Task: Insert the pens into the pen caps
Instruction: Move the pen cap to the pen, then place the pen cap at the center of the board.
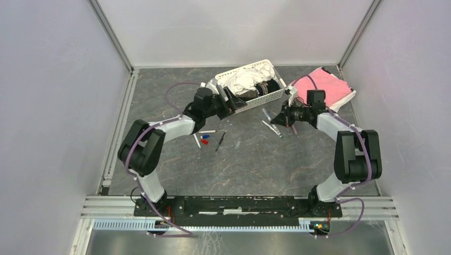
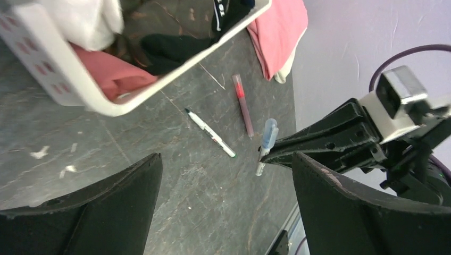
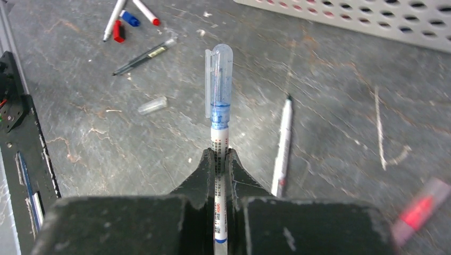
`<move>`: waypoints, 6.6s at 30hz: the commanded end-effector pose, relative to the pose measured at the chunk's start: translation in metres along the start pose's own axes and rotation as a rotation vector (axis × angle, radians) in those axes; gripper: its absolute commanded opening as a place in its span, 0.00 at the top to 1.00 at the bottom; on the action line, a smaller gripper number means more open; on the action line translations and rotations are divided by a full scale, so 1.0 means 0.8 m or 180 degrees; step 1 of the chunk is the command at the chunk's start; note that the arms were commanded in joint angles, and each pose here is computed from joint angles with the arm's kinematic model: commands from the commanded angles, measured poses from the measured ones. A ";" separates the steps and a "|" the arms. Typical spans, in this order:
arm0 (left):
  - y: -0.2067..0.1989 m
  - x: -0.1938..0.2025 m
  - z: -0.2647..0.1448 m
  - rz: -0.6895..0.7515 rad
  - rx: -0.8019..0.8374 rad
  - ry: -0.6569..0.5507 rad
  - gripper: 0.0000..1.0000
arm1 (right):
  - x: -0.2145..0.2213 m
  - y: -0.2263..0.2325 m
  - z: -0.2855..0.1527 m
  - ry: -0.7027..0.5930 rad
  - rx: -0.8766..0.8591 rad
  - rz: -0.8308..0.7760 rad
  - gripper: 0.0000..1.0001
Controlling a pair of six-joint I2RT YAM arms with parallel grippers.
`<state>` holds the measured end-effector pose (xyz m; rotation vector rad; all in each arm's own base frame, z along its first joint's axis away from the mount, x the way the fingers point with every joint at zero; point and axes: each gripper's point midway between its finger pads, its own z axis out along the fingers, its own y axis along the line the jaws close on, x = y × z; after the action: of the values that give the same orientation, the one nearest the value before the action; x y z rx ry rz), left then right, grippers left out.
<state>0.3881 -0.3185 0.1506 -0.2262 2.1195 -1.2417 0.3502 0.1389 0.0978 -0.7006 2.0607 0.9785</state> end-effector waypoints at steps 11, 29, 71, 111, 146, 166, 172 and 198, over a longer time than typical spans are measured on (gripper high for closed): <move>-0.070 0.031 0.059 -0.0195 0.0593 0.0188 0.20 | -0.030 0.045 0.021 -0.0100 -0.0268 -0.0364 1.00; -0.073 0.084 0.084 -0.0138 0.0489 0.0579 0.60 | -0.037 0.051 0.027 -0.0125 -0.0314 -0.0345 1.00; -0.057 0.000 0.043 0.0360 0.0744 -0.0021 0.98 | 0.016 0.068 0.024 0.0177 -0.0294 -0.0568 1.00; -0.077 0.021 -0.016 0.0754 0.1787 0.0259 0.96 | 0.000 0.086 0.021 0.0088 -0.0486 -0.0588 1.00; -0.005 0.030 -0.024 0.1474 0.0522 0.0657 0.96 | 0.026 0.059 0.021 0.0322 -0.0160 -0.0626 1.00; 0.011 0.044 -0.014 0.1237 0.0365 0.0743 0.95 | 0.103 0.009 -0.022 0.1018 0.0710 -0.0602 1.00; 0.017 0.055 -0.006 0.1257 0.0253 0.0844 0.95 | 0.102 0.007 -0.020 0.1019 0.0708 -0.0580 1.00; 0.079 0.104 0.026 0.1261 -0.0471 0.1334 0.93 | 0.101 0.025 -0.011 0.0913 0.0434 -0.0501 1.00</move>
<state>0.3416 -0.3351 0.0559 0.3528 2.4590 -0.9927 0.2782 0.1260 0.0369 -0.9570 2.2990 0.6564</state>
